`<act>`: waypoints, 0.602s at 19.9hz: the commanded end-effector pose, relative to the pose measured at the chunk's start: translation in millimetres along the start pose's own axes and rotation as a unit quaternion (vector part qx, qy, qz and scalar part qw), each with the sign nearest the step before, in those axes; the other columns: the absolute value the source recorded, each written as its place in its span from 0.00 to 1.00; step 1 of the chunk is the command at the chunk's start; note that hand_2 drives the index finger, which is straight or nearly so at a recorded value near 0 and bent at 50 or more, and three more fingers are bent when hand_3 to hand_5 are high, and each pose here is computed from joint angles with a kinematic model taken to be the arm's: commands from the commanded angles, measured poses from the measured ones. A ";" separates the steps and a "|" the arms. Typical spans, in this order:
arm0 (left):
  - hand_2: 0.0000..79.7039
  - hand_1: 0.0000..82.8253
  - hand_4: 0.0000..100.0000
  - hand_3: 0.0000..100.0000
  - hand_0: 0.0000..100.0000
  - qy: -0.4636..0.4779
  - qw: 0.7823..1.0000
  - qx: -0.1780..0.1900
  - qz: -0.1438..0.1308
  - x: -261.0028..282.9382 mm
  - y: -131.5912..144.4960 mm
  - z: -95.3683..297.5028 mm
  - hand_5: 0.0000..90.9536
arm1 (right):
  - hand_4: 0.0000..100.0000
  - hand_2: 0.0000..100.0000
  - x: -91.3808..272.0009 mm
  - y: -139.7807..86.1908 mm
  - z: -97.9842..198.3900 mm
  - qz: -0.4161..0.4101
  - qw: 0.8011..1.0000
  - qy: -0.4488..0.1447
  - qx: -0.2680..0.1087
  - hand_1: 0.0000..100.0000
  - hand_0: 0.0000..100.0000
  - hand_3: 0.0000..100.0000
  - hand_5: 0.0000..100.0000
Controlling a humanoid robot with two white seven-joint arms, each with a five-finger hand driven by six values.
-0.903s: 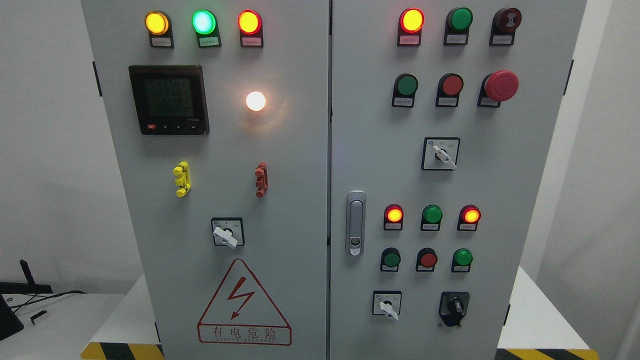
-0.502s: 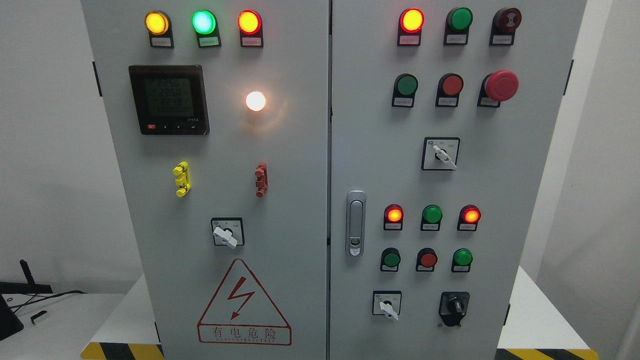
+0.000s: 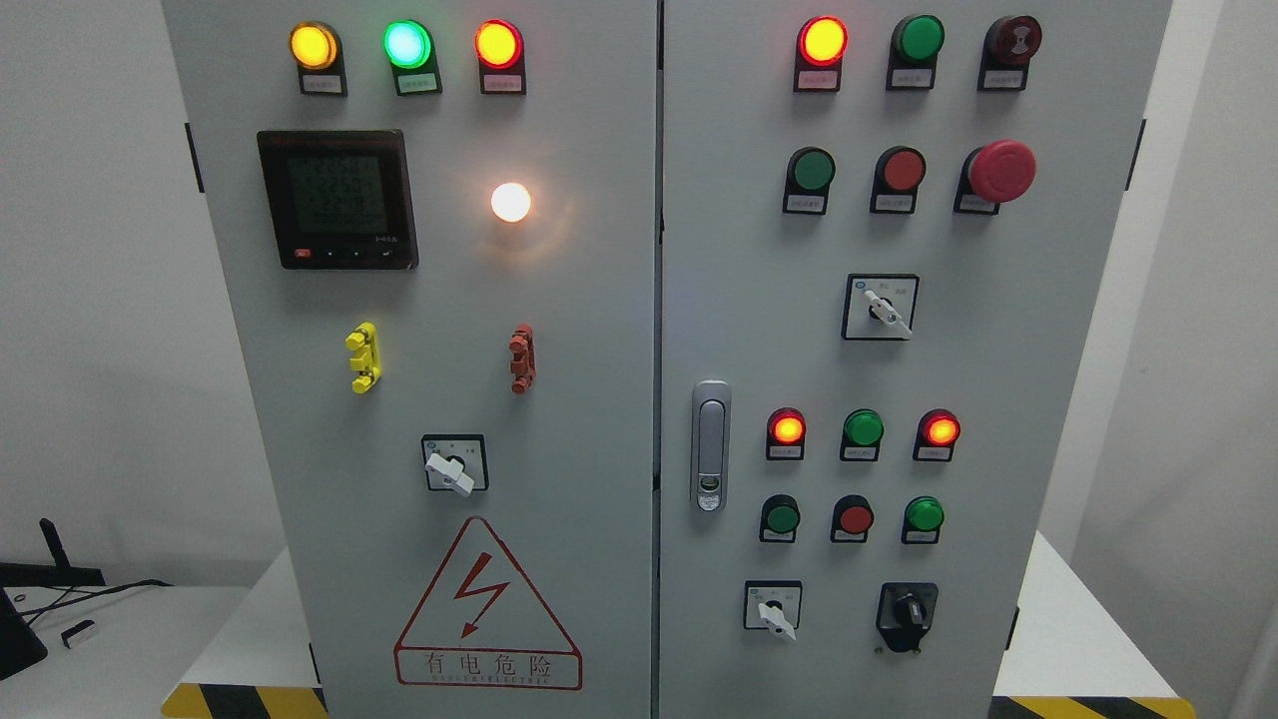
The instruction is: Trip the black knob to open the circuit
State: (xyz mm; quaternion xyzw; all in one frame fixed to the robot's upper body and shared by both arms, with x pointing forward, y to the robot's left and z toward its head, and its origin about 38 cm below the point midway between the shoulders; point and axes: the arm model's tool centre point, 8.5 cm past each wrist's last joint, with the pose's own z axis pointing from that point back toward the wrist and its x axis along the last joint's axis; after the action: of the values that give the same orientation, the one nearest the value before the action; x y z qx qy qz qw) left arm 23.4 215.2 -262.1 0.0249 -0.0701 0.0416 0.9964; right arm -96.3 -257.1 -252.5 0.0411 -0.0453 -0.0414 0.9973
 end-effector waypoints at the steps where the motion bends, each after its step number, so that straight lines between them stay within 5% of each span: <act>1: 0.00 0.47 0.00 0.00 0.12 -0.001 1.000 -0.002 -0.015 0.2 -0.2 0.0 0.00 | 0.05 0.03 13.0 9.3 3.9 0.016 0.998 -0.053 0.016 0.21 0.09 0.18 0.05; 7: 0.00 0.47 0.00 0.00 0.12 -0.001 1.000 -0.002 -0.015 0.2 -0.2 0.0 0.00 | 0.10 0.07 24.6 -17.0 22.5 0.045 0.993 -0.105 0.019 0.22 0.09 0.23 0.08; 12: 0.00 0.47 0.00 0.00 0.12 -0.001 1.000 -0.003 -0.015 0.1 -1.2 0.0 0.00 | 0.23 0.10 39.9 -36.9 66.3 0.087 0.973 -0.214 0.029 0.23 0.10 0.32 0.18</act>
State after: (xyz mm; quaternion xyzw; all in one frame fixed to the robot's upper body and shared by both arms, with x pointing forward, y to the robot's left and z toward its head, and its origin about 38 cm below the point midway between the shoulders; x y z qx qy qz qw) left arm 23.4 215.3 -262.1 0.0250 -0.0701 0.0416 0.9964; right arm -121.6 -269.0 -229.7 0.0701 -0.1106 -0.0187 0.9912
